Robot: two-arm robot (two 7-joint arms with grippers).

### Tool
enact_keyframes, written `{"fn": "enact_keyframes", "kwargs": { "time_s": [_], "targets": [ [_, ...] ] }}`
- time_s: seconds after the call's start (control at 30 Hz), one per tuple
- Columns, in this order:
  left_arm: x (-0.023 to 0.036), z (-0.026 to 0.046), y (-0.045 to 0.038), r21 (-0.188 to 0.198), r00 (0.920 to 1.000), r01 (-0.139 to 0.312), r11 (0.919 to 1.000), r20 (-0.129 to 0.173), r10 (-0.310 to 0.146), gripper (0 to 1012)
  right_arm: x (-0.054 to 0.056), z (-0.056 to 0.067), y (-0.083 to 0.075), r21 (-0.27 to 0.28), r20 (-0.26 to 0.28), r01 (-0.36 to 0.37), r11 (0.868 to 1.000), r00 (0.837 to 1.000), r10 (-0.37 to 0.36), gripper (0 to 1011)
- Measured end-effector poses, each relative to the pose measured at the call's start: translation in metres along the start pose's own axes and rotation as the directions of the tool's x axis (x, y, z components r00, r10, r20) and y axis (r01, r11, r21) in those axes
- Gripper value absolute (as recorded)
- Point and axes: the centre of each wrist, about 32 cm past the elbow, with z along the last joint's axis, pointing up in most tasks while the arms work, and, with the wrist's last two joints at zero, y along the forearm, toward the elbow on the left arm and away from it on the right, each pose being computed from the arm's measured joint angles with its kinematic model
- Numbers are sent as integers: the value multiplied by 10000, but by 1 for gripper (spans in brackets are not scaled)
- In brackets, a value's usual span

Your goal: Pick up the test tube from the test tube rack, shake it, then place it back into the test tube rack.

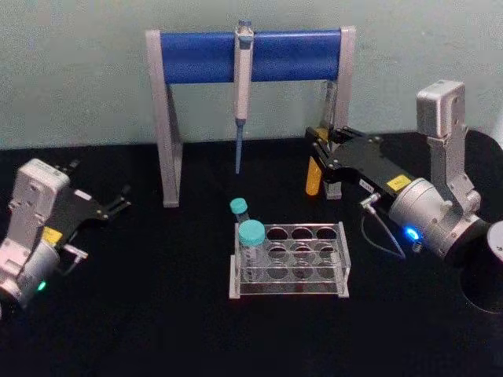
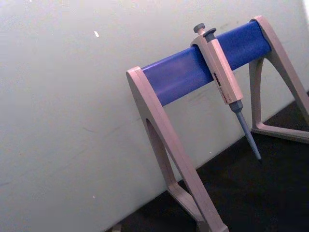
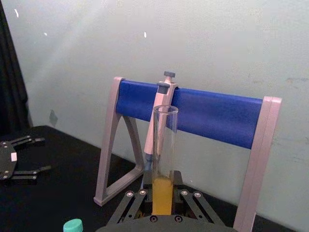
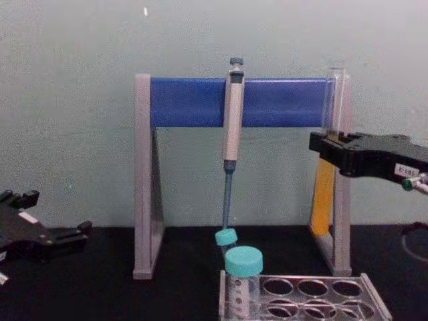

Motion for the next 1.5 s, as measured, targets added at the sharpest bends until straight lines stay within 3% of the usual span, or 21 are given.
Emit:
{"fn": "enact_keyframes", "kwargs": {
  "time_s": [1.5],
  "targets": [
    [0,0,0,-1,10000,0,10000,0,0,1002,-24,7,-26,14,-43,-82,10000,10000,82,226]
  ]
}}
